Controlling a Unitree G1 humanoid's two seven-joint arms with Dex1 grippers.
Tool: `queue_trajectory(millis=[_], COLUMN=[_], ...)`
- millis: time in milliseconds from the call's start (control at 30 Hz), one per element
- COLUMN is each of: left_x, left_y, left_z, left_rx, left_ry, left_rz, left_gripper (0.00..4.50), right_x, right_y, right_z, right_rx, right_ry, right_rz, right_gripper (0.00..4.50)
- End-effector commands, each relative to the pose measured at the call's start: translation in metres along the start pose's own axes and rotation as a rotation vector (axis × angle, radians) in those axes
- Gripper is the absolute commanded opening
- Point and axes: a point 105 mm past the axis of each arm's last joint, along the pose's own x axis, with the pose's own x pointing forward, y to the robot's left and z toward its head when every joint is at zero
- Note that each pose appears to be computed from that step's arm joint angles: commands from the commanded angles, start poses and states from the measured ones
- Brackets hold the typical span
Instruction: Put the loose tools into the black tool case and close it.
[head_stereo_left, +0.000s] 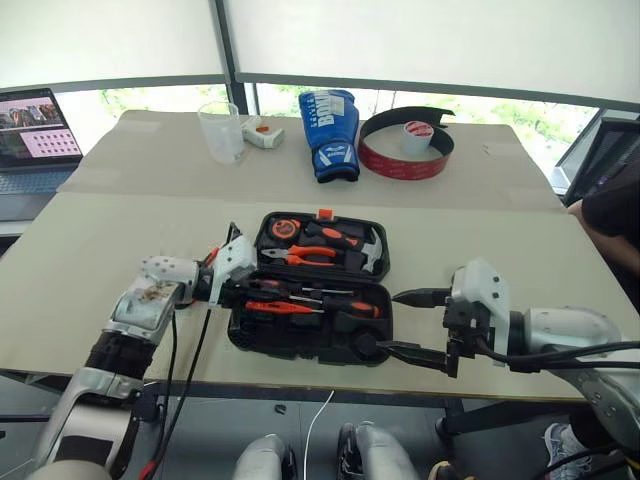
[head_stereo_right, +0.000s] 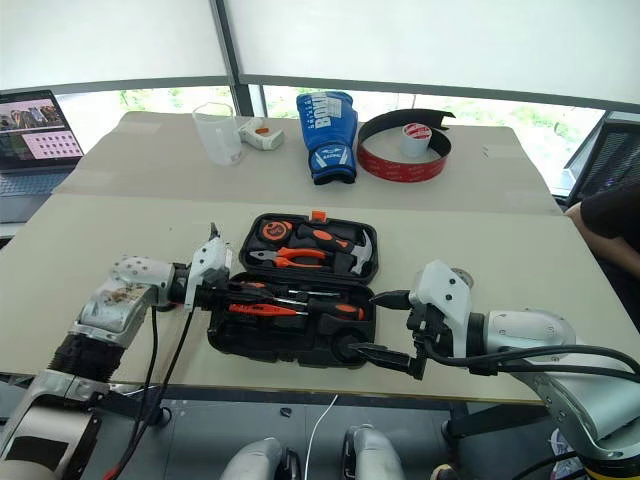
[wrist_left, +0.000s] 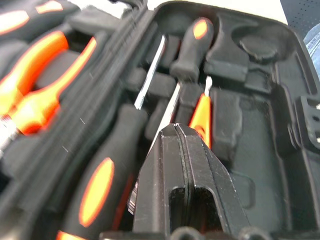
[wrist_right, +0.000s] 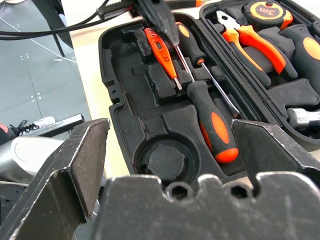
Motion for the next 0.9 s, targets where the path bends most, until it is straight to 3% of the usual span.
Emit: queue_trajectory(millis=[33, 667, 867, 900], left_x=[-0.002, -0.004, -0.023, -0.032], left_y=[-0.004, -0.006, -0.002, 0.0], left_z=[-0.002, -0.036, -0.02, -0.011], left_rx=[0.043, -0.014, -0.02, -0.031], left_ry=[0.018, 0.061, 0.011, -0.017], left_rz=[-0.011, 0.05, 0.131, 0.162], left_gripper=[0.03, 0.03, 0.03, 0.27], right_x=[-0.002, 0.002, 0.006, 0.006], right_y=[-0.002, -0.009, -0.014, -0.015], right_z=[0.005, 0.008, 0.014, 0.016], right_rx=[-0.031, -0.034, -0.049, -0.055], right_ry=[-0.007, -0.019, -0.034, -0.041], right_rz=[-0.016, -0.017, 0.004, 0.012], right_gripper=[4.5, 4.5, 4.5, 4.5])
